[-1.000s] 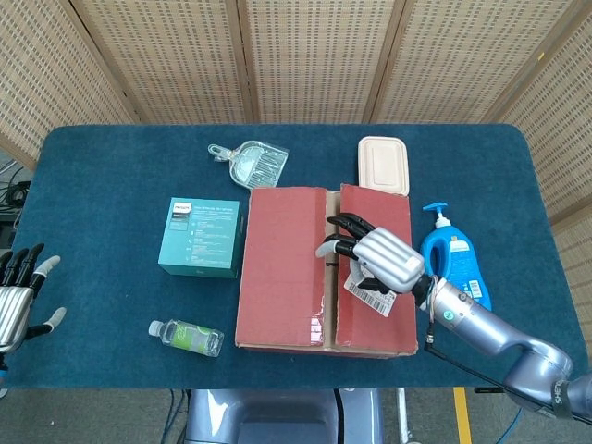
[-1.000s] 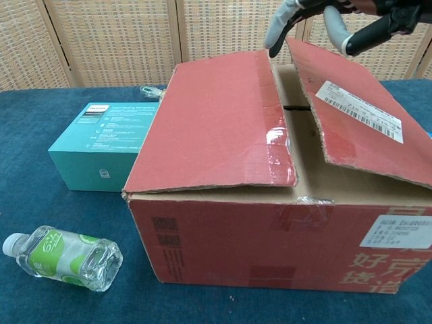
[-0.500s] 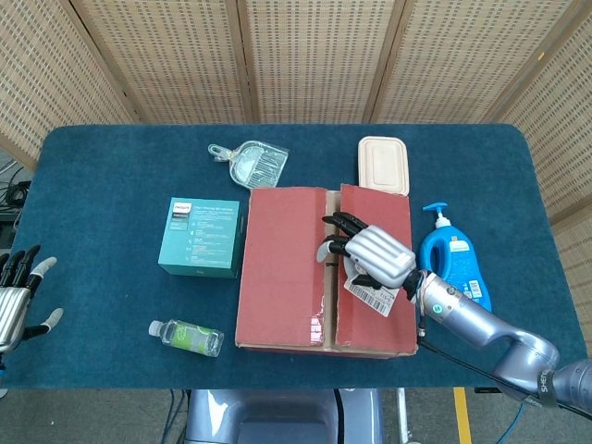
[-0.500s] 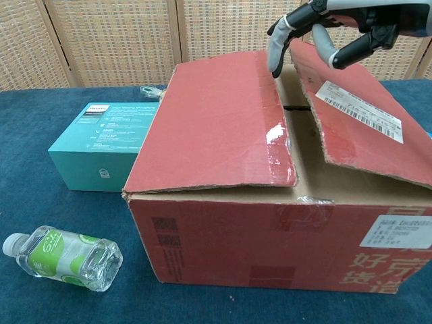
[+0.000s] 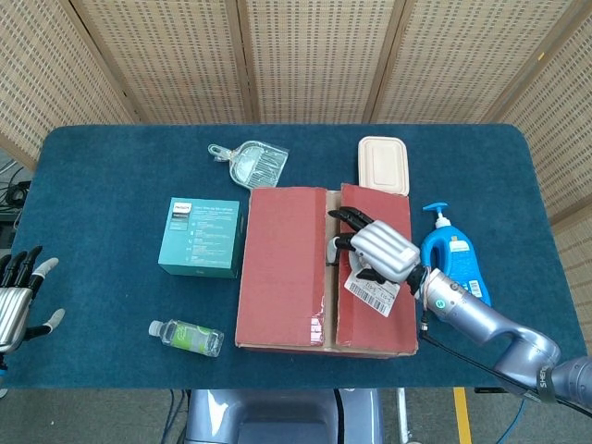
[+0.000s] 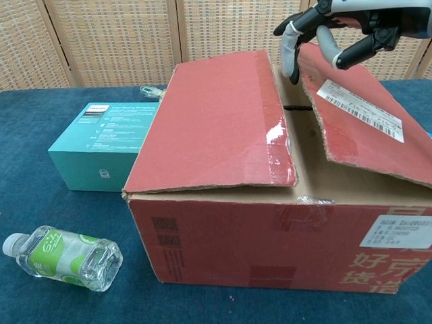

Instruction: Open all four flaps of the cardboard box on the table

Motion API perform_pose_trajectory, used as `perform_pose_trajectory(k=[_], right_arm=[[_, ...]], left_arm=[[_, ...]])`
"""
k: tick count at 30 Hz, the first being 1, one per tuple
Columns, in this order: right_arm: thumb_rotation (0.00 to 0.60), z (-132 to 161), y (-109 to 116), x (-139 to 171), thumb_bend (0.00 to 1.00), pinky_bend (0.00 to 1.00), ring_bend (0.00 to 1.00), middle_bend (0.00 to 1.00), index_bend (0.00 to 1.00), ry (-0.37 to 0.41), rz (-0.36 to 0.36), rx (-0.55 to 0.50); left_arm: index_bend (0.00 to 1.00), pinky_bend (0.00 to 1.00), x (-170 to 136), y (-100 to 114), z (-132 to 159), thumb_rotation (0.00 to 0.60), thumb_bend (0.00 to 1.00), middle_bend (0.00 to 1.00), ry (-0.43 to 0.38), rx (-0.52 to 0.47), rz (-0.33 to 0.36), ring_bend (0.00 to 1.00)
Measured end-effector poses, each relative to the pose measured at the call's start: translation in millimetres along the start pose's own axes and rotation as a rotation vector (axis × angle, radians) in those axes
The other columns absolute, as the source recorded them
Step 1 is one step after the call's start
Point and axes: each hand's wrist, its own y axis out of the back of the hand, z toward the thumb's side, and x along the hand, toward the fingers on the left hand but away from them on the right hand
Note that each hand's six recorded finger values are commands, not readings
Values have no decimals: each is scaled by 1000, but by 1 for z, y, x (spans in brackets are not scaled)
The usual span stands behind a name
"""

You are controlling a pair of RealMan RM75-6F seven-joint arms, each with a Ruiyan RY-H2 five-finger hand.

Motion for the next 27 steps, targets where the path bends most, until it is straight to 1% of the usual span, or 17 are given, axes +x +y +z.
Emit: perform_pose_trajectory(k=[7, 15, 27], right_arm=[[600, -2, 2, 2, 1000, 20, 96, 558, 504, 0, -9, 16], [600, -5, 9, 8, 1000, 20, 116, 583, 513, -5, -23, 51], [600, -9, 38, 22, 1000, 20, 125, 589, 513, -40, -48, 154]], left_arm=[[136, 0, 0, 1, 0, 522, 291, 20, 0, 4, 2, 0], [136, 0, 1, 3, 1, 520, 291, 20, -8, 10, 13, 0], [135, 0, 4, 4, 2, 520, 291, 20, -19, 13, 18, 0]])
